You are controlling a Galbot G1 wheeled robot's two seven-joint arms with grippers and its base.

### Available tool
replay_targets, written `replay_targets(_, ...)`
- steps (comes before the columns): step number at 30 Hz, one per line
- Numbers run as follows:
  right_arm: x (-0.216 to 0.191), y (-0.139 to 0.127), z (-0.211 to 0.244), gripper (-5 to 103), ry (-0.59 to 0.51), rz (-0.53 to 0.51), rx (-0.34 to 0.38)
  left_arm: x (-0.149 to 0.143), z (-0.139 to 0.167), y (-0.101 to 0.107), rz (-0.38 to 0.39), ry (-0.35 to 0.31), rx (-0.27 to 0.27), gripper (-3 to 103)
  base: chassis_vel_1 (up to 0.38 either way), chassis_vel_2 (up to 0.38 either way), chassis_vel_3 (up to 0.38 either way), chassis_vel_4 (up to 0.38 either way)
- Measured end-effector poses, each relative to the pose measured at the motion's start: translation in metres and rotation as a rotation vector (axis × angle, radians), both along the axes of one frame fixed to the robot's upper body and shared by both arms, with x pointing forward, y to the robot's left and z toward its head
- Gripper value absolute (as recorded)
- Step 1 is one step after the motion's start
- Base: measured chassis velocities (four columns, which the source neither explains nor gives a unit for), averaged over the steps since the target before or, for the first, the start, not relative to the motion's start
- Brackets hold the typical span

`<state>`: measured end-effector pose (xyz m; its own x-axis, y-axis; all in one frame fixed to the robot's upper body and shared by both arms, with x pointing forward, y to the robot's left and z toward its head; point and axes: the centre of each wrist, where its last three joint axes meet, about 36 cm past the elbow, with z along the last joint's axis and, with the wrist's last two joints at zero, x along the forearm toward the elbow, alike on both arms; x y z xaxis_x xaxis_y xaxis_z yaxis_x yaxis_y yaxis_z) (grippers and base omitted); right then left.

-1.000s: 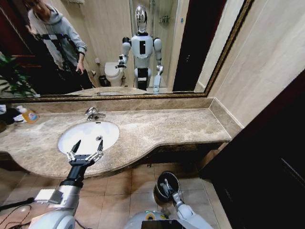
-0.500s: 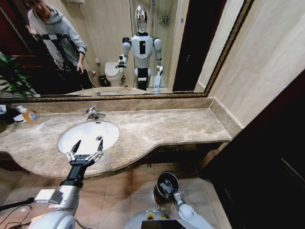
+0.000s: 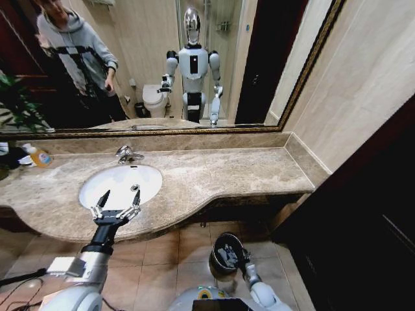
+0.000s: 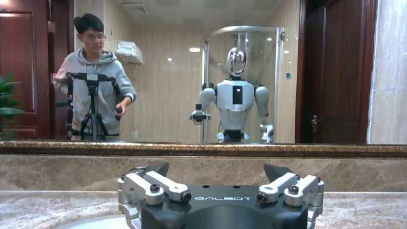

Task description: Pick up the trash from the sink and place it in the trash bin.

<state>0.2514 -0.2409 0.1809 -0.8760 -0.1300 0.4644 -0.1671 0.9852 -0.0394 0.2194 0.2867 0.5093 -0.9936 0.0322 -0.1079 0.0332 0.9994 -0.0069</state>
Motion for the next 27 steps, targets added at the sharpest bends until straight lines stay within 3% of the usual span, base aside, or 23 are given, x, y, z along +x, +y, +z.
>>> replay_targets(2,-0.006,-0.001,0.055,100,-0.097,-0.033,0.066,0.000,0.000,0.000,0.000,0.000,0.000,100,0.000,0.000,0.000,0.000)
replay_targets(5,-0.009,-0.002,0.077,100,-0.137,-0.043,0.085,0.000,0.000,0.000,-0.001,0.000,0.000,100,0.000,0.000,0.000,0.000)
replay_targets(8,-0.019,-0.003,0.156,100,-0.287,-0.069,0.130,0.000,0.000,0.000,0.000,0.000,0.000,100,0.000,0.000,0.000,0.000)
replay_targets(19,-0.008,0.011,0.282,100,-0.548,-0.100,0.195,0.000,0.000,0.000,0.000,0.000,0.000,100,0.000,0.000,0.000,0.000)
replay_targets(25,0.003,0.011,0.312,100,-0.651,-0.096,0.153,0.000,0.000,0.000,0.000,0.000,0.000,100,0.000,0.000,0.000,0.000)
replay_targets(27,0.007,0.006,0.316,100,-0.703,-0.078,0.096,0.000,0.000,0.000,0.000,0.000,0.000,100,0.000,0.000,0.000,0.000)
